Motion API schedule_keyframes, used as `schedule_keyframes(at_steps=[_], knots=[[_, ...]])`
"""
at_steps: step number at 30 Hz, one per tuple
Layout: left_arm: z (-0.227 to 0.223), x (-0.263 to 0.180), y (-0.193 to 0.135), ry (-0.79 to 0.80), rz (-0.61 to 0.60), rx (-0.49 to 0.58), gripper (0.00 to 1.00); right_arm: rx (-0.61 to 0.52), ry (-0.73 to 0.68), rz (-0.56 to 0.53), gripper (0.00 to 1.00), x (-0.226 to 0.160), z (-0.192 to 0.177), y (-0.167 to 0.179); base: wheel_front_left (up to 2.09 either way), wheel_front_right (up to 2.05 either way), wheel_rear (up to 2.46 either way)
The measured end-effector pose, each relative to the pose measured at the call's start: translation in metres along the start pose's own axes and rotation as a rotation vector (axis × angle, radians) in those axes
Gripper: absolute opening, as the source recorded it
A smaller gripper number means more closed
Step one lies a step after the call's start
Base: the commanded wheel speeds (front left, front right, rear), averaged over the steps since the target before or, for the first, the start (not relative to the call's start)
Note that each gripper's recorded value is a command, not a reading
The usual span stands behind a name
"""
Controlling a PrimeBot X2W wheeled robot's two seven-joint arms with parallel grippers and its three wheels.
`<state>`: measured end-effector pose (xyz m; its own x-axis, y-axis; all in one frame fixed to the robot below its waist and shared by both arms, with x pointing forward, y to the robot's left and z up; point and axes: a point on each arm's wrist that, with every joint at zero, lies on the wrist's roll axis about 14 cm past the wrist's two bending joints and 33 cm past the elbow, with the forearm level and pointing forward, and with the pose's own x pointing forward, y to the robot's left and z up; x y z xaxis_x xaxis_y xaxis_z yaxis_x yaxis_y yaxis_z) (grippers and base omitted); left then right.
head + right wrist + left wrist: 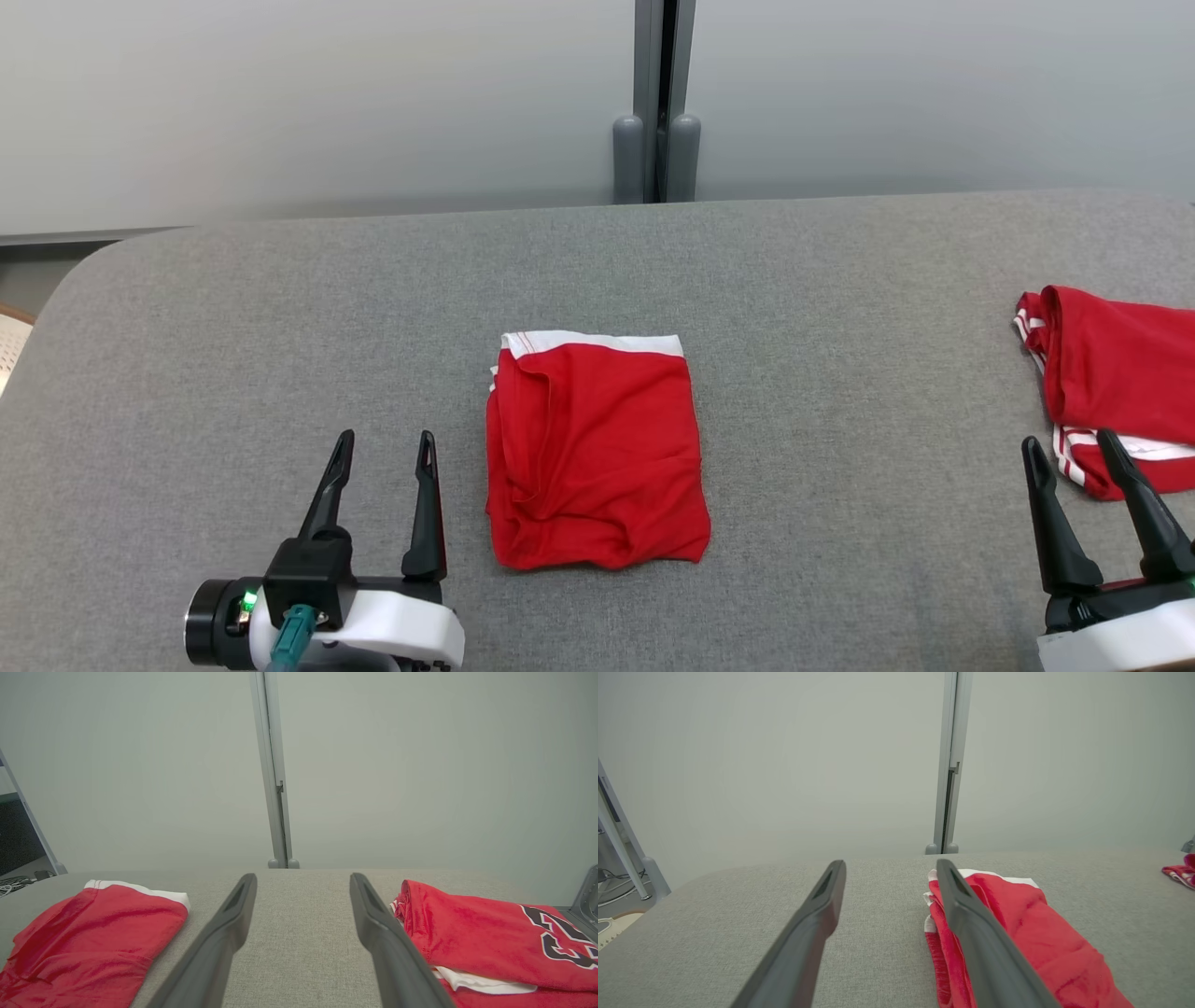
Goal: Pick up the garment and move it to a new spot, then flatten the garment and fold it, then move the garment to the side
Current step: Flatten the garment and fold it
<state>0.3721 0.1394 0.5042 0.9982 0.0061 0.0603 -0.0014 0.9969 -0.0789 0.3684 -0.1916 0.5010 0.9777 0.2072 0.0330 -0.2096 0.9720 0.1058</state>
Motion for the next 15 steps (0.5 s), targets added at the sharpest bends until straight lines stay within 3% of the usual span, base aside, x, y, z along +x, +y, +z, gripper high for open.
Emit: schedule_keyframes(at_steps=[15], knots=[[0.005, -0.013, 0.021, -0.01, -0.001, 0.052, 1.0, -0.021, 0.027, -0.003, 1.0, -0.011, 0.004, 0.009, 0.0, 0.0, 0.0]])
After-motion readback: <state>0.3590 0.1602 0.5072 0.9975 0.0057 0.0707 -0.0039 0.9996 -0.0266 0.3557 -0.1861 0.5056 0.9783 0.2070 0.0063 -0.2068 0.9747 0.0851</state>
